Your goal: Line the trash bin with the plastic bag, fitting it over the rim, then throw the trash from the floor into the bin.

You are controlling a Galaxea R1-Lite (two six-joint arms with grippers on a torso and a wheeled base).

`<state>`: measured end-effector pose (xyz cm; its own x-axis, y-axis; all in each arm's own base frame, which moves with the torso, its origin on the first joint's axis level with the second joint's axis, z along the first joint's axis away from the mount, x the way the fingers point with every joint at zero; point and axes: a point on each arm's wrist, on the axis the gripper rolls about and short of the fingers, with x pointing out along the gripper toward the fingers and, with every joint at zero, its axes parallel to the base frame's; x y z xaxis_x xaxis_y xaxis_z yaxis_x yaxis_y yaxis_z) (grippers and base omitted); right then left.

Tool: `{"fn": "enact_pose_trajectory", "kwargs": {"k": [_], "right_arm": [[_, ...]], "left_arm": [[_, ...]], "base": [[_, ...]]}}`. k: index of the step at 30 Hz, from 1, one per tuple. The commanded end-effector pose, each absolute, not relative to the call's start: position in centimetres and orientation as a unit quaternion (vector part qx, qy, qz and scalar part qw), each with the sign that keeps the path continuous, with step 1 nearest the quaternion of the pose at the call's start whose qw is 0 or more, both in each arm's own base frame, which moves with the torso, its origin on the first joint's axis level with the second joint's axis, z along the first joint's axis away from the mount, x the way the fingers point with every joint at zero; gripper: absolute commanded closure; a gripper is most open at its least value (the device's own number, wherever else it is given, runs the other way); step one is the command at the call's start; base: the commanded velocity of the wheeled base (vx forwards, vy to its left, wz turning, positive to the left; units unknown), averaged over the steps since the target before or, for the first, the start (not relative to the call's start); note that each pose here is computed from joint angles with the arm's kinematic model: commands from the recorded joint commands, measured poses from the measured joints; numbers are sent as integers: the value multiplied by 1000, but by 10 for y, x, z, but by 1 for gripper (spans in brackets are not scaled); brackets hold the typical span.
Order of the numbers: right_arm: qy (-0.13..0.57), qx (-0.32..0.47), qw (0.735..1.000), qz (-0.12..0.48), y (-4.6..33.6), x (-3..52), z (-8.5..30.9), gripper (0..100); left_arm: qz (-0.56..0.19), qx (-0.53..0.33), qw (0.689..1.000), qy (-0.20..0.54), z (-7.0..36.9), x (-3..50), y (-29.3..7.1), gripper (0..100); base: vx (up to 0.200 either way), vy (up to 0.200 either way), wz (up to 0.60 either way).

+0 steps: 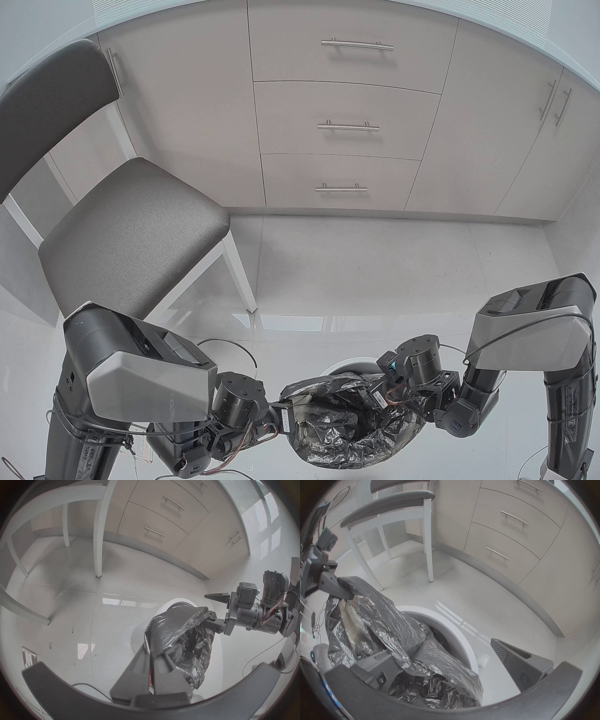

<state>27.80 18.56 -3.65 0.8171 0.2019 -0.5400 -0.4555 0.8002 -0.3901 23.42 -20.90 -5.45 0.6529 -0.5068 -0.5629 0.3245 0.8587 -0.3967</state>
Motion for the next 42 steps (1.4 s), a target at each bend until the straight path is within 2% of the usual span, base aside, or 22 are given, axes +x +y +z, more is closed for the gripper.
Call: {"fn": "enact_pose_trajectory", "kwargs": {"k": [1,20,42], "right_arm": [[235,-254,922,176,185,280,-36,0],[185,-211,951,134,170,303,-19,0],[189,-207,952,123,161,310,-22,0]], "left_arm": [[-227,-133,901,346,-55,236,-208,100],[-227,-129,901,347,-56,236,-207,100],[-233,-123,910,319,-53,262,-218,100]], "base": [[0,0,0],[0,0,0],[0,0,0]]}}
